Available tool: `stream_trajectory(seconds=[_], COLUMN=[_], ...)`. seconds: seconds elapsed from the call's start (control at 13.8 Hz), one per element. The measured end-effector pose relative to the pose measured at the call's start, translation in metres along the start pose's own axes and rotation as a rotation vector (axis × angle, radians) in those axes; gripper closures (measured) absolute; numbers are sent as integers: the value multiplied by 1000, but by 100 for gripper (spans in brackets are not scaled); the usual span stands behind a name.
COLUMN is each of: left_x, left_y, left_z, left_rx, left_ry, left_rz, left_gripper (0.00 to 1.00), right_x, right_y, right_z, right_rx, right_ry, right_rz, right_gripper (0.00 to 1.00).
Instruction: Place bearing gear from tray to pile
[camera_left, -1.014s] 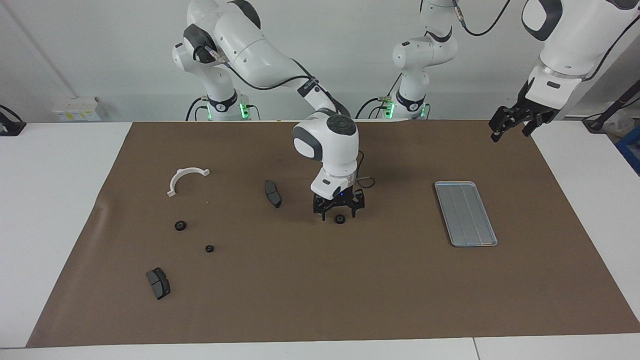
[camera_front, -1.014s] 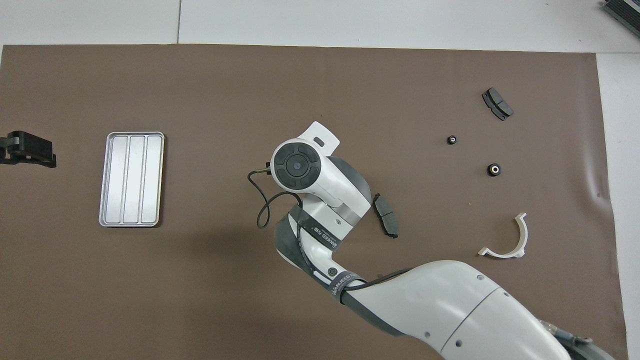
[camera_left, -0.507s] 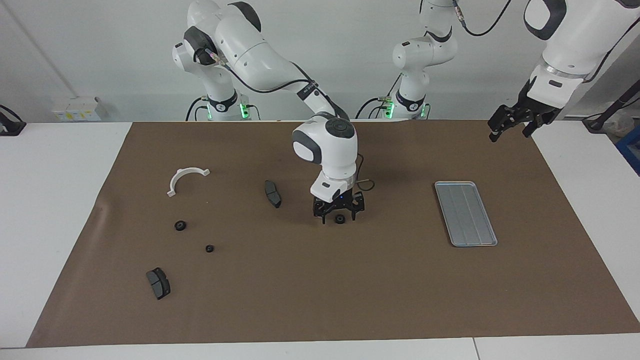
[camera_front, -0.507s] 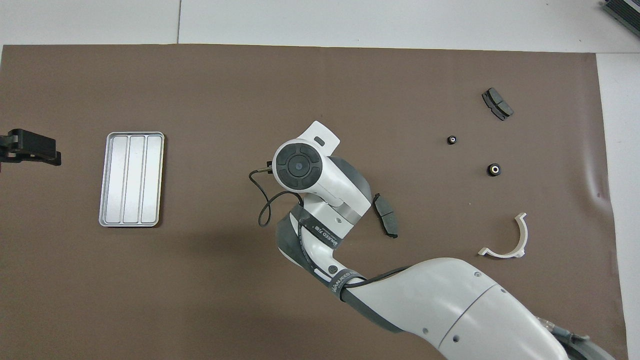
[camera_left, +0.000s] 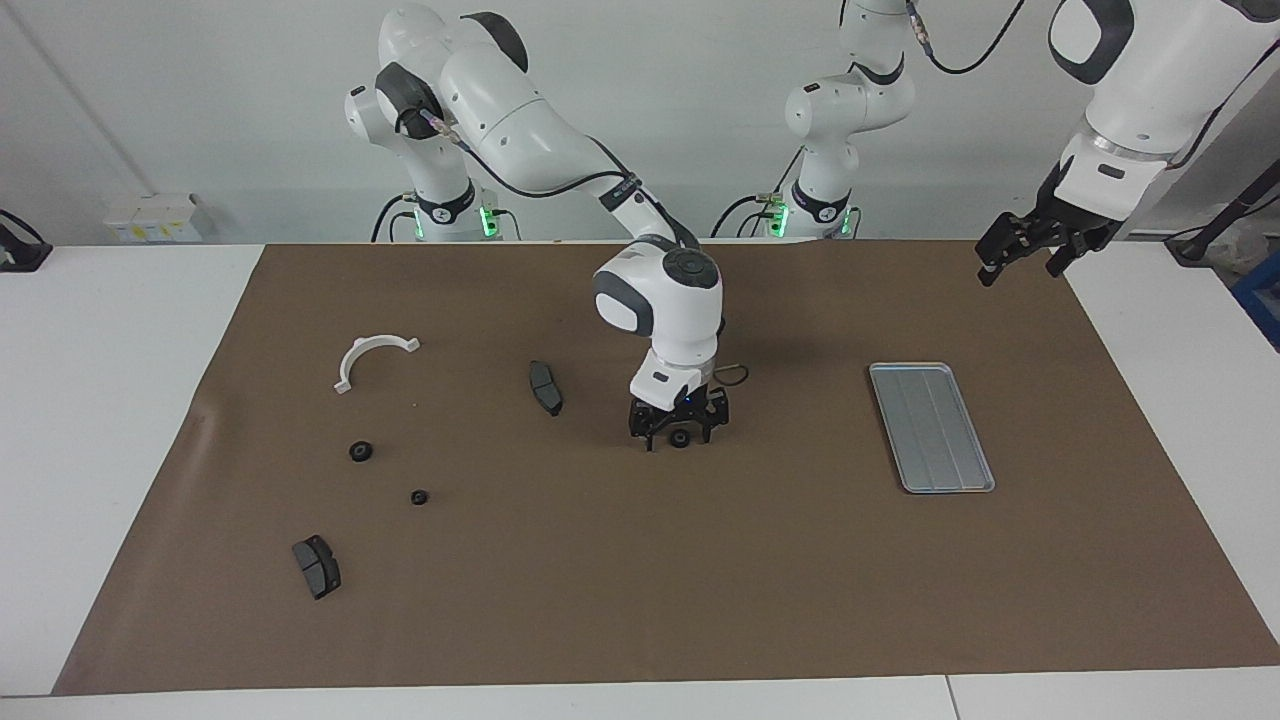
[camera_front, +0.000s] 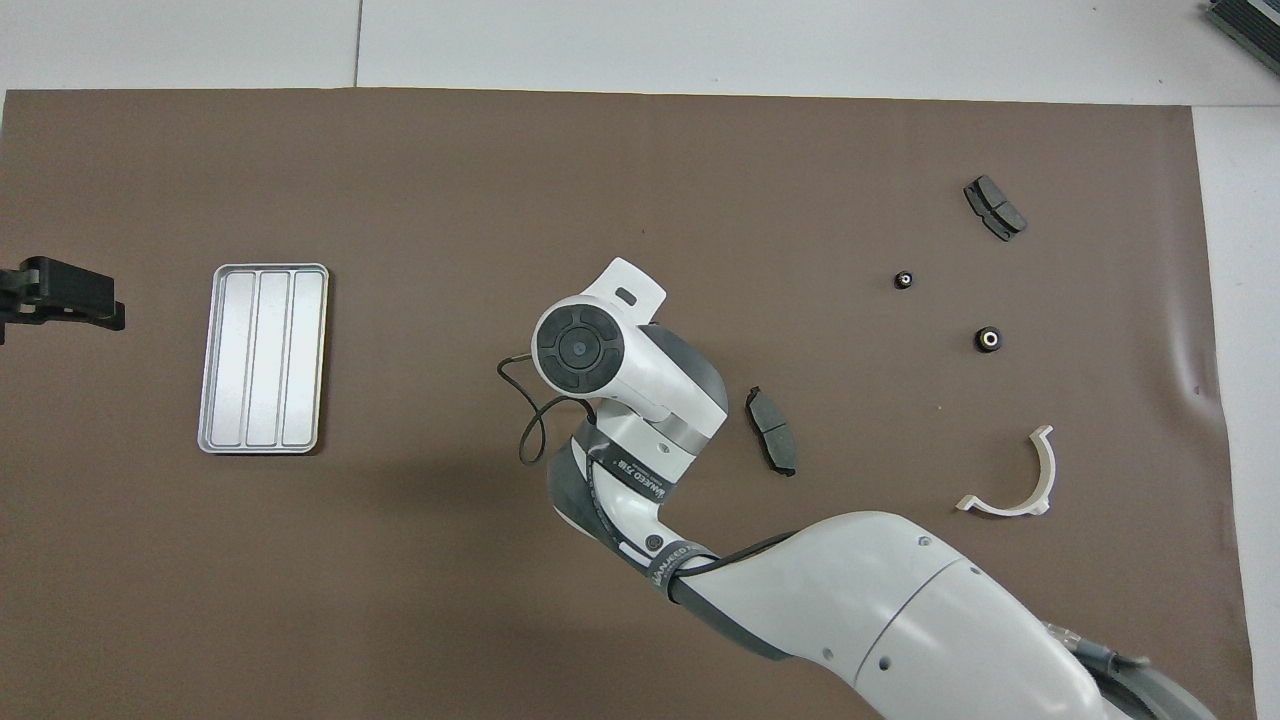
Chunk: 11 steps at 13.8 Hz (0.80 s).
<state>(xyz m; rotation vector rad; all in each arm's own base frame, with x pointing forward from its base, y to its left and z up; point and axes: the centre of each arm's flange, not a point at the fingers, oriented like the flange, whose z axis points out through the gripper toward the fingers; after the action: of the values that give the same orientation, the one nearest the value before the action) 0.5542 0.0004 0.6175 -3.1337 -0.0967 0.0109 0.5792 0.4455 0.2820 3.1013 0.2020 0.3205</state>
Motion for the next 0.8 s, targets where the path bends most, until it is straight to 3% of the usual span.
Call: stream_trajectory(seconds=[0.07, 0.43, 0.8], left_x=[2, 11, 10], left_y=[1, 19, 34], left_z=[3, 5, 6], left_rx=[-1, -8, -9], left_ry=[-3, -1, -1], left_rz=[3, 41, 67], left_gripper=[0, 0, 0], right_x=[-1, -2, 0], right_y=[-2, -8, -6], right_z=[-1, -7, -8], right_rx=[1, -3, -9], right_ry=[1, -2, -5], right_rz=[-3, -10, -5], right_gripper=[5, 64, 65])
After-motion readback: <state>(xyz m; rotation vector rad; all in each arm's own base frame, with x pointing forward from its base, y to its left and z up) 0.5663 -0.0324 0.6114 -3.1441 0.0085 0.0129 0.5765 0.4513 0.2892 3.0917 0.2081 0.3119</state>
